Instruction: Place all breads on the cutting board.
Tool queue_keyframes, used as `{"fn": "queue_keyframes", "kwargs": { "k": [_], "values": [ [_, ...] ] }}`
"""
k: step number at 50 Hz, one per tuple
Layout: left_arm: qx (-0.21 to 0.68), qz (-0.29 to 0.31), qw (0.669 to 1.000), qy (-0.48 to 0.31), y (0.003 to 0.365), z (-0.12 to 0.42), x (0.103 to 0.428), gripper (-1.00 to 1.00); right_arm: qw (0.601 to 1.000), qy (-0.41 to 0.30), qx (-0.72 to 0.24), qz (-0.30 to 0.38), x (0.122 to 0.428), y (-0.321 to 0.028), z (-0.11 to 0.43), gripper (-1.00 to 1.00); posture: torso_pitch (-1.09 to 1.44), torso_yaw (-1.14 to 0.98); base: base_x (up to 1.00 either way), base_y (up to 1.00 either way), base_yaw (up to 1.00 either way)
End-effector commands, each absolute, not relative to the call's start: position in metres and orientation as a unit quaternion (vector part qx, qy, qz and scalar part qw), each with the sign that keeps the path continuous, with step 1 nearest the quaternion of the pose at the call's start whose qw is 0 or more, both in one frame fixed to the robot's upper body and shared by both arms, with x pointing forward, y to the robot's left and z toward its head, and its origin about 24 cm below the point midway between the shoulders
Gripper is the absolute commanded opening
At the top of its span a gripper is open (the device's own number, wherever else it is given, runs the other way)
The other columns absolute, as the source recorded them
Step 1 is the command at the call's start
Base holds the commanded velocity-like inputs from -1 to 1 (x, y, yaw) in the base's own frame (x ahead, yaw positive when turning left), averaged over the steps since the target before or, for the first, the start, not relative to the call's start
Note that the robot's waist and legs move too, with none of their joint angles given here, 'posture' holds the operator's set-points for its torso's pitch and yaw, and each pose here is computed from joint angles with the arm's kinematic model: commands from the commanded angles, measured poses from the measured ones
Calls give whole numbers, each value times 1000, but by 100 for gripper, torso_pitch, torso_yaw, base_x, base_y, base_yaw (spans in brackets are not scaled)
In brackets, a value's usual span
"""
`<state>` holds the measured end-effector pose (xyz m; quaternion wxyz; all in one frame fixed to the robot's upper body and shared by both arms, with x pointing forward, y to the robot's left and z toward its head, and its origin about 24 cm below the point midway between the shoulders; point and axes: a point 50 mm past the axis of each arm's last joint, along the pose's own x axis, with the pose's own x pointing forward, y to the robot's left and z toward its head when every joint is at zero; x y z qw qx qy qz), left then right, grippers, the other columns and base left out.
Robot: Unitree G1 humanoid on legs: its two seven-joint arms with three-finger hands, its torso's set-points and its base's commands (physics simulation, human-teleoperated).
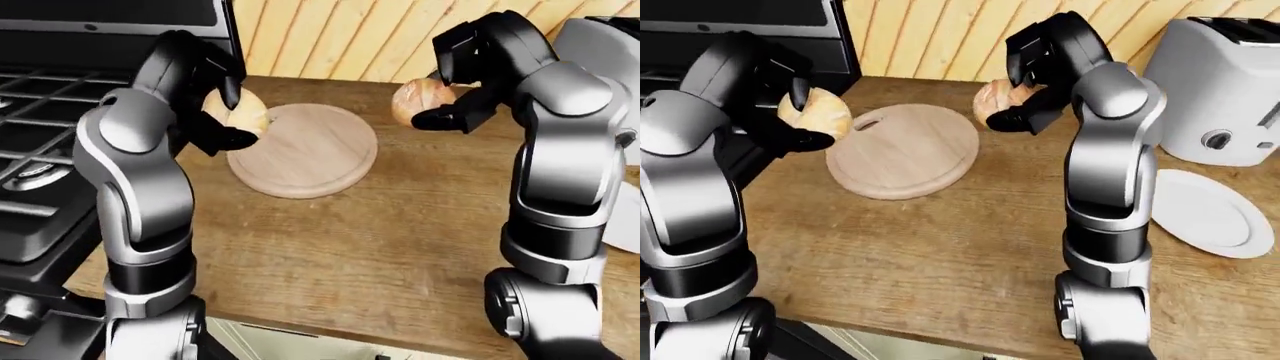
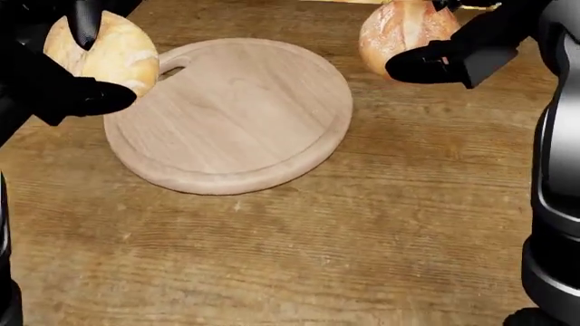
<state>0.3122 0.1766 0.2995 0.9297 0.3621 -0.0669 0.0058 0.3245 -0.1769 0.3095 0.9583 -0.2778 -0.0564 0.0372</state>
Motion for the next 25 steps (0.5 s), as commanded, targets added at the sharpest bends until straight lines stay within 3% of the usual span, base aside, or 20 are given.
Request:
{"fn": "queue_keyframes", "kwargs": {
  "k": [1,25],
  "values": [
    [366,30,925,-98,179,314,306,-100,952,-98,-289,35,318,-173,325,-100,0,0,0,-67,0],
    [368,30,924,-98,181,317,305,-100,948,-114,-296,31,319,-169,331,-100,0,0,2,14,0]
  ]
}}
